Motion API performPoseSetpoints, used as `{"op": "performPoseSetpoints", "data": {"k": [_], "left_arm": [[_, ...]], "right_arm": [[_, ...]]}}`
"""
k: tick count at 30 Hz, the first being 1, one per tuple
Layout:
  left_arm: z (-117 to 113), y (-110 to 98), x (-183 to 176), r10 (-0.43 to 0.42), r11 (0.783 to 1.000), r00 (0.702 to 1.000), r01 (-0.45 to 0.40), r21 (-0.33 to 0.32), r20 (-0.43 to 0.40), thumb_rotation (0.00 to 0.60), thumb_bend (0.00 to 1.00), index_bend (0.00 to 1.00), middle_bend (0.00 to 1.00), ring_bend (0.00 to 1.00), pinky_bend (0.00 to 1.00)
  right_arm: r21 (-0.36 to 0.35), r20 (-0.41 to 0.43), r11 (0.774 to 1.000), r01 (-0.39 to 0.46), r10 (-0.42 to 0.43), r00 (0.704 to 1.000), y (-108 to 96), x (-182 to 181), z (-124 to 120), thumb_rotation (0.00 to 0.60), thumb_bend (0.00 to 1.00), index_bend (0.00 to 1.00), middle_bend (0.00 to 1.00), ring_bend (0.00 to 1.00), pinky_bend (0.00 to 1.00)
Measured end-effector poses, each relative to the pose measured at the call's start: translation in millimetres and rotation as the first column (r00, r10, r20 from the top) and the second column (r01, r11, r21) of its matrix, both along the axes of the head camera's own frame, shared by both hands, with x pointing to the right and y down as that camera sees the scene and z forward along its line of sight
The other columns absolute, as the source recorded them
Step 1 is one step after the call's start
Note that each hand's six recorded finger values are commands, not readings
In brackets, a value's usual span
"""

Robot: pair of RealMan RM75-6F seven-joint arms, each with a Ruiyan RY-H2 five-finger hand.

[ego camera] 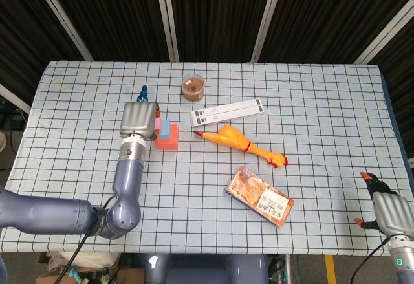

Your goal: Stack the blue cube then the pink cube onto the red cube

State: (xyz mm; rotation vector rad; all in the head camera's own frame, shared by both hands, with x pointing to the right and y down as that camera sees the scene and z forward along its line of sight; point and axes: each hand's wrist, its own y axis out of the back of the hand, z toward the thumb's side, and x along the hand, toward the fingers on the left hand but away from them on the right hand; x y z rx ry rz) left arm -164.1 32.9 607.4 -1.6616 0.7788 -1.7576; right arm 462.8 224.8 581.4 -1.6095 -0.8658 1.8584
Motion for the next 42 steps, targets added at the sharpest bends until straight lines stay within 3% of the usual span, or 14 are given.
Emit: {"op": "performPoseSetpoints", "data": {"k": [4,11,16,24,30,35,42], "left_arm": [[5,-2,-1,-0.001,1.0,1.0,0.001,-0.01,-0.002,0.6,0.39,0.58,0.91,0.78,0.86],[10,-9,-2,0.045,0.998,0.997,-0.047,0.028,0.062,0.6,0.39,0.57,0.91,0.78,0.86],[13,-10,-1,0.012,1.0,0.999,-0.013,0.022,0.048,0.6,0.39,0.57,0.91,0.78,0.86],[15,-4,2,-0.092,0.993,0.996,0.091,-0.072,-0.011,0.6,0.39,0.57,0.91,0.78,0.86],[6,-6,6,-0.134,0.986,0.99,0.13,-0.107,-0.031,0.6,0.4,0.6,0.91,0.79,0.86],[0,-8,5,-0.125,0.987,0.992,0.123,-0.106,-0.012,0.6,0.44,0.62,0.91,0.79,0.86],[-4,-13,3,-0.058,0.995,0.995,0.064,-0.076,0.077,0.6,0.44,0.63,0.92,0.79,0.86]], "right_arm": [[-0.005,-0.002,1.0,-0.002,0.002,1.0,1,1,1,0.6,0.13,0.06,0.1,0.18,0.34],[-0.013,-0.008,1.0,-0.001,0.001,1.0,1,1,1,0.6,0.13,0.06,0.1,0.18,0.34],[-0.023,-0.016,1.0,0.001,-0.002,1.0,2,2,3,0.6,0.13,0.06,0.1,0.18,0.34],[-0.023,-0.018,1.0,0.005,-0.005,1.0,1,1,4,0.6,0.13,0.06,0.1,0.18,0.34],[-0.017,-0.015,1.0,0.006,-0.006,1.0,1,0,2,0.6,0.13,0.06,0.1,0.18,0.34],[-0.022,-0.012,1.0,0.007,-0.007,1.0,1,0,2,0.6,0.13,0.06,0.1,0.18,0.34],[-0.027,-0.01,1.0,0.005,-0.005,1.0,2,0,2,0.6,0.13,0.06,0.1,0.18,0.34]]}}
